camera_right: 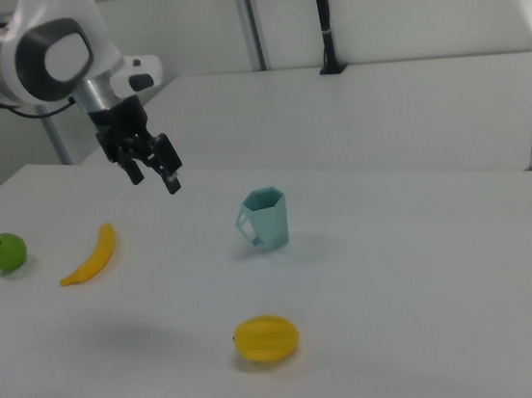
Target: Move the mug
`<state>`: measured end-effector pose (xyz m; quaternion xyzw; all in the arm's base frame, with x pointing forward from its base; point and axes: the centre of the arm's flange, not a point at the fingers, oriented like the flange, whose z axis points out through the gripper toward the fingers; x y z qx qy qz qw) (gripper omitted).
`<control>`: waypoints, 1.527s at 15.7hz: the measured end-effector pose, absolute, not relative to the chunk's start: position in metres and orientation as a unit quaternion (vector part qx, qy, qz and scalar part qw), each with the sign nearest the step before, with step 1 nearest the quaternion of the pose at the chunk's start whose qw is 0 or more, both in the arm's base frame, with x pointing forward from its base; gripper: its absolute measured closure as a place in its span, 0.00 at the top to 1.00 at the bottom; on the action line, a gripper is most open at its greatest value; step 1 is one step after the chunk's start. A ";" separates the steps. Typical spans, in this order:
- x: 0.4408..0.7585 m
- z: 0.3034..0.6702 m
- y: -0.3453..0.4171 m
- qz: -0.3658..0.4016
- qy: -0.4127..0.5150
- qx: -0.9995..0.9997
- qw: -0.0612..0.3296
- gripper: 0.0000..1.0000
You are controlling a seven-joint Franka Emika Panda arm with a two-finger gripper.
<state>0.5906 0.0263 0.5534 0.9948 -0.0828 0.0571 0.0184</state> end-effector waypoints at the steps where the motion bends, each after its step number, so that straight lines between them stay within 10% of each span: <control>1: 0.598 0.541 0.026 0.066 -0.110 0.992 0.014 0.99; 14: 0.684 0.342 0.022 0.166 -0.312 0.935 0.016 0.93; 24: 0.694 0.335 0.017 0.213 -0.277 0.936 0.039 0.23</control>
